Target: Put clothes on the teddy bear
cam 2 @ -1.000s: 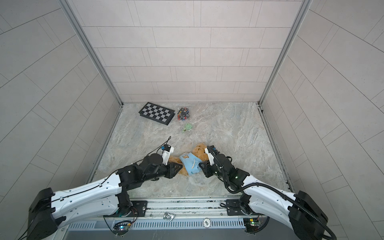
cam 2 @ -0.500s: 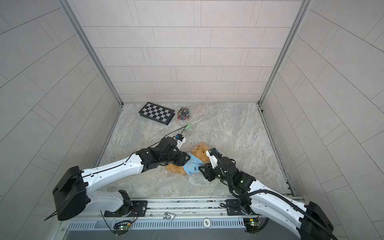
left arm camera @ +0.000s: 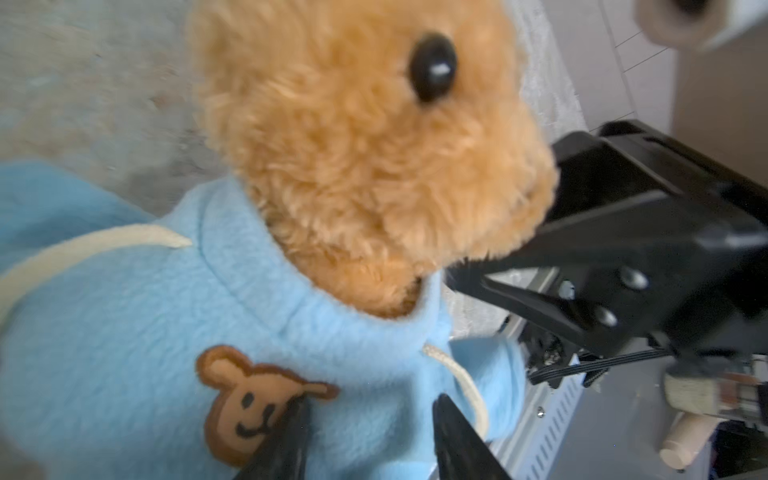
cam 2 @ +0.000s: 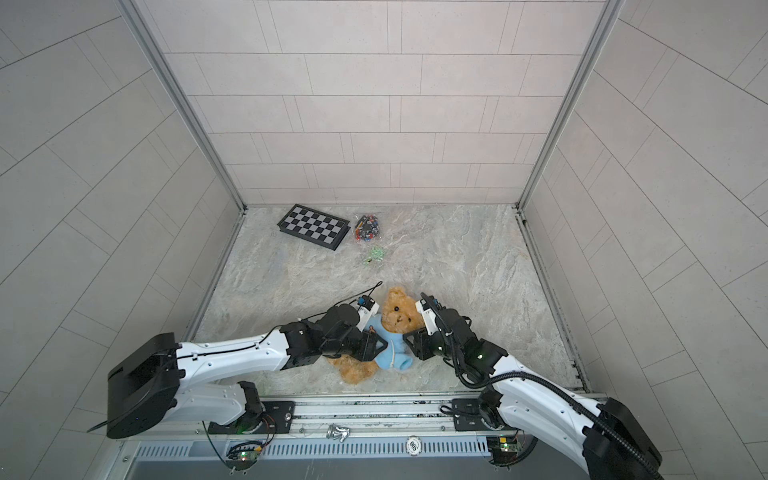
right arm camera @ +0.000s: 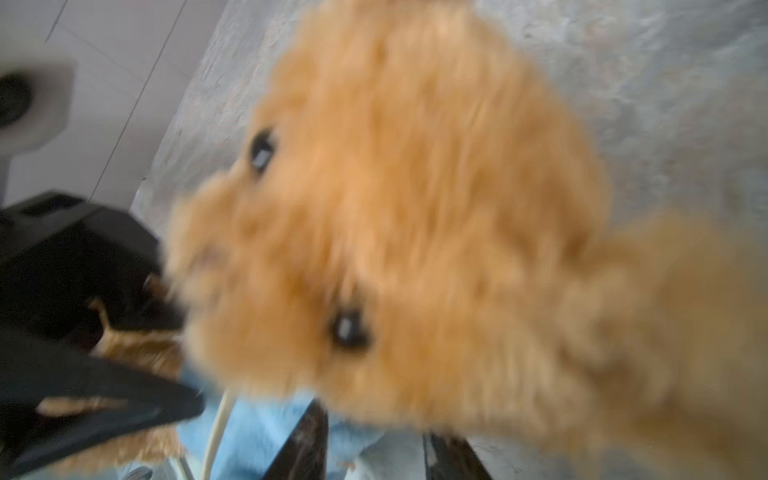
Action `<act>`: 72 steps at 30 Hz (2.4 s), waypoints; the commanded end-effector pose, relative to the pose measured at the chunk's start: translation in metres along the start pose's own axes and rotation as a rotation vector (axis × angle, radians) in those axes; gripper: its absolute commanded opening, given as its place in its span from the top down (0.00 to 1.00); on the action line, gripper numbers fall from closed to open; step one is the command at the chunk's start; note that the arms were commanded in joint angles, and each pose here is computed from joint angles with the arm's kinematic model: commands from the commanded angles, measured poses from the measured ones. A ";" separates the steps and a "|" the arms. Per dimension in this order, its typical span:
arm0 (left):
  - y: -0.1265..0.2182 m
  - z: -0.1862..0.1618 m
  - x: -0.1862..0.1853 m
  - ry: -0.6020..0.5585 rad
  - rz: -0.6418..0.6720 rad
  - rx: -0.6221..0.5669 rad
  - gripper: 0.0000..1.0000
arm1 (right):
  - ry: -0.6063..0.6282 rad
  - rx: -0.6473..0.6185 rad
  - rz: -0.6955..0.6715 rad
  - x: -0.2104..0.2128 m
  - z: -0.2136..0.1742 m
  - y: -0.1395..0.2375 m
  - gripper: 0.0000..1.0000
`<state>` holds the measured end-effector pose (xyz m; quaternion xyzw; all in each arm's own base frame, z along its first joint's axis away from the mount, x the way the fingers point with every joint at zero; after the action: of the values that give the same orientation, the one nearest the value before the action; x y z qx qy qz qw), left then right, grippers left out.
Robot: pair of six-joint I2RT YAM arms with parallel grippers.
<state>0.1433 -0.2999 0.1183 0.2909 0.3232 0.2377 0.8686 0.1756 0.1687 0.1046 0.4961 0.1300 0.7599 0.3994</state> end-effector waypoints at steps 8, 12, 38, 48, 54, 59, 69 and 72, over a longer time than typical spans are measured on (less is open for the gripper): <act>0.021 0.012 0.002 0.110 -0.050 -0.144 0.47 | 0.068 0.004 -0.006 0.002 0.042 -0.010 0.61; 0.054 0.011 0.048 0.150 0.075 -0.177 0.52 | 0.100 0.024 0.000 0.007 0.059 -0.021 0.62; 0.013 0.006 0.004 0.258 -0.087 -0.268 0.58 | 0.229 0.063 0.035 0.085 0.042 0.016 0.61; 0.039 -0.022 0.030 0.297 -0.002 -0.319 0.61 | 0.243 0.177 -0.154 0.032 0.016 -0.033 0.63; 0.055 -0.040 0.049 0.312 0.074 -0.336 0.82 | 0.226 0.227 -0.288 -0.005 0.009 -0.039 0.77; 0.059 -0.052 0.059 0.328 0.104 -0.344 0.90 | 0.174 0.256 -0.342 -0.025 0.010 -0.041 0.85; 0.049 -0.025 0.065 0.316 0.101 -0.363 0.97 | 0.126 0.271 -0.396 -0.035 0.008 -0.038 0.94; 0.046 -0.014 0.070 0.318 0.096 -0.370 0.98 | 0.124 0.268 -0.403 -0.036 0.008 -0.037 0.95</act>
<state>0.1569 -0.2062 0.0861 0.1360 0.4083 0.3987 0.8098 0.2256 0.1942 0.0976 0.4495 0.2825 0.7327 0.4257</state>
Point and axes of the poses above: each gripper's point midway between its finger pads, its own y axis back along the fingers, its own x axis along the line the jaws close on, z = x × y, the point moved 4 cm from there along y, back along the fingers, and after that the axes turned 14 degrees about -y, right-handed, at the moved point
